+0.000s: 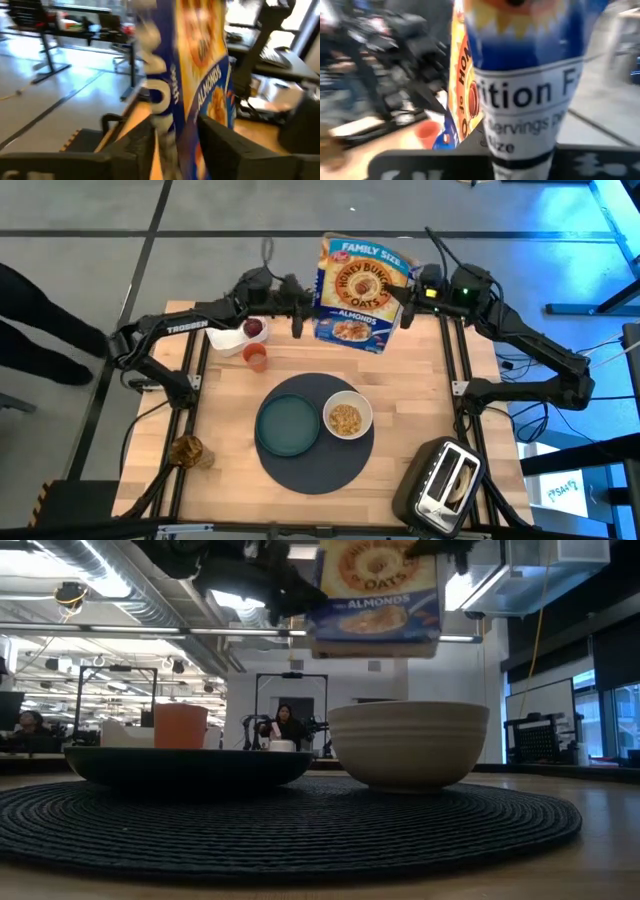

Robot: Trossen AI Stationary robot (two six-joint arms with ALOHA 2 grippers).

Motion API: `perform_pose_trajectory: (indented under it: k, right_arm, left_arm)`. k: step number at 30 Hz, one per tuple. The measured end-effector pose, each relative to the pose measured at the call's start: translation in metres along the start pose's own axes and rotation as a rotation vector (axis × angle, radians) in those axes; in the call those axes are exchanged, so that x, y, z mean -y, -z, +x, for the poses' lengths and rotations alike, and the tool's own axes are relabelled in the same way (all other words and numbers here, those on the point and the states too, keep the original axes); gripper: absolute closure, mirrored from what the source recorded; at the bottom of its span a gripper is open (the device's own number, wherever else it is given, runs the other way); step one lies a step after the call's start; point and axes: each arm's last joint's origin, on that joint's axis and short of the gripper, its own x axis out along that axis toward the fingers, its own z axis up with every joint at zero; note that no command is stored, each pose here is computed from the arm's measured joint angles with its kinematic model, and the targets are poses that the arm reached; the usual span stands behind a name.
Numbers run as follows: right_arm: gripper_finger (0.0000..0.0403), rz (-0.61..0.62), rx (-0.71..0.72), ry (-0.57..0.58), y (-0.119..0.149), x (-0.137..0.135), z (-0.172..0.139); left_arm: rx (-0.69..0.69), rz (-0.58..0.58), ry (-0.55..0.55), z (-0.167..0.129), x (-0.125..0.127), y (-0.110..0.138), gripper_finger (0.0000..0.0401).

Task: Arrange a breakfast setting
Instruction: Pour the cereal from the cereal box into the gray bowl

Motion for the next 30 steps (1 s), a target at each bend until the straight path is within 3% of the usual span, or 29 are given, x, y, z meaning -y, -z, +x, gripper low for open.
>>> perform_pose_trajectory:
  k: [9, 18, 24, 30]
  right_arm:
    - [0.0403, 0.012, -0.070, 0.354, 0.081, -0.005, -0.021]
    - [0.0403, -0.051, -0.148, 0.573, 0.152, -0.017, -0.034]
    - [0.0403, -0.070, -0.169, 0.611, 0.176, -0.022, -0.035]
    - [0.0390, -0.059, -0.194, 0.595, 0.182, -0.022, -0.035]
  left_arm:
    - [-0.104, -0.099, -0.187, -0.045, -0.014, -0.011, 0.0167]
    - [-0.241, -0.143, -0.216, -0.055, -0.009, -0.001, 0.0154]
    - [-0.249, -0.140, -0.210, -0.053, -0.005, -0.001, 0.0155]
    - [-0.257, -0.134, -0.206, -0.051, 0.000, 0.000, 0.0155]
